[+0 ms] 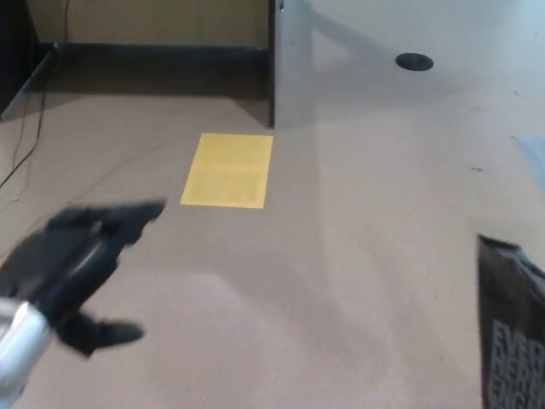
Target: A person is holding a plastic bag and the robot extends its left hand to grab the bag by hooking its thumb into the holes at the top and brings its hand down by its side. Then it extends its arm again to hand the plastic bag back to the person.
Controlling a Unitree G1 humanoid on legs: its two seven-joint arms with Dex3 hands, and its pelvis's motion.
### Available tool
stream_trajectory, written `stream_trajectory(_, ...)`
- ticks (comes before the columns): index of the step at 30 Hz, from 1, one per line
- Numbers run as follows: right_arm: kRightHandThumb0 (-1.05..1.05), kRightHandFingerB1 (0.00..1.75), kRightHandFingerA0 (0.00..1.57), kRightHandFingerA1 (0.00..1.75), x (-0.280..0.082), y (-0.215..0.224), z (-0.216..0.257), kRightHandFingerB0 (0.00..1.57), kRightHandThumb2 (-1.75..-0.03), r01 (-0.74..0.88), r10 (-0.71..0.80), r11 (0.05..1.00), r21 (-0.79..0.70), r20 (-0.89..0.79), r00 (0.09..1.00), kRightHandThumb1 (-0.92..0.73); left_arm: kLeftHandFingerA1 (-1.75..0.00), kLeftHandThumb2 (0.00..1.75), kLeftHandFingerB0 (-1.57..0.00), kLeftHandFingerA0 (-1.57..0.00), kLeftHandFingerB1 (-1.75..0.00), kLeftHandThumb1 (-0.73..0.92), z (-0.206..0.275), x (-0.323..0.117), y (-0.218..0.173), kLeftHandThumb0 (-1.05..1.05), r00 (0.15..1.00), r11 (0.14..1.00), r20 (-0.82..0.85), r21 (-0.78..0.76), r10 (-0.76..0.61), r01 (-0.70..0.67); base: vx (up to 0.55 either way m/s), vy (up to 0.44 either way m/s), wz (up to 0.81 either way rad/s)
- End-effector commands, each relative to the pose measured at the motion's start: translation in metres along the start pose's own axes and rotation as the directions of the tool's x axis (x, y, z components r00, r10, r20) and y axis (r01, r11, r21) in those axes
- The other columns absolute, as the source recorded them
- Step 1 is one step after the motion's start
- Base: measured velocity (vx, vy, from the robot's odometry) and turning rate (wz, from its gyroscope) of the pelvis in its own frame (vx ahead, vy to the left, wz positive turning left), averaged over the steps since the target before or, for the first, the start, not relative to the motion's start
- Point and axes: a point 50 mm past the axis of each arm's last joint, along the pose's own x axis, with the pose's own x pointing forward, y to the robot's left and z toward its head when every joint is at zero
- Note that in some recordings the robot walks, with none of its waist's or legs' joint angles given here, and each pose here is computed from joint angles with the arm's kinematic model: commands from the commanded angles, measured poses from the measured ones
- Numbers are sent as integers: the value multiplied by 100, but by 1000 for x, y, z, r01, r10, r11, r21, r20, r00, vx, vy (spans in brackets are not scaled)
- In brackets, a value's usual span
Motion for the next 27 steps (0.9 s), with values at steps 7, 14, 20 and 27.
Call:
stream_trajectory(7, -40, 41, 64, 47, -4, 0, -11, 56, -61, 4, -3, 1000, 11, -33, 999, -67, -46, 70, -23, -27, -39, 42, -107, -107, -113, -56, 884, 947, -458, -235, 93, -221, 0, 0, 0)
stream_trajectory(14, -39, 41, 64, 47, -4, 3, -12, 56, -61, -3, 4, 1000, 25, -40, 999, -67, -48, 70, -24, -35, -39, 43, -125, -144, -142, -51, 820, 962, -572, -228, -7, -151, 0, 0, 0)
stream_trajectory(20, -39, 42, 65, 49, -4, 3, -10, 58, -62, 3, -2, 999, 39, -35, 999, -65, -45, 69, -27, -33, -40, 42, -131, -144, -143, -49, 810, 930, -581, -336, -79, -150, 0, 0, 0)
stream_trajectory(27, -42, 42, 65, 47, -3, 2, -9, 57, -63, 5, -4, 1000, 31, -44, 999, -66, -46, 67, -31, -38, -41, 40, -136, -146, -148, -47, 782, 891, -605, -426, -151, -157, 0, 0, 0)
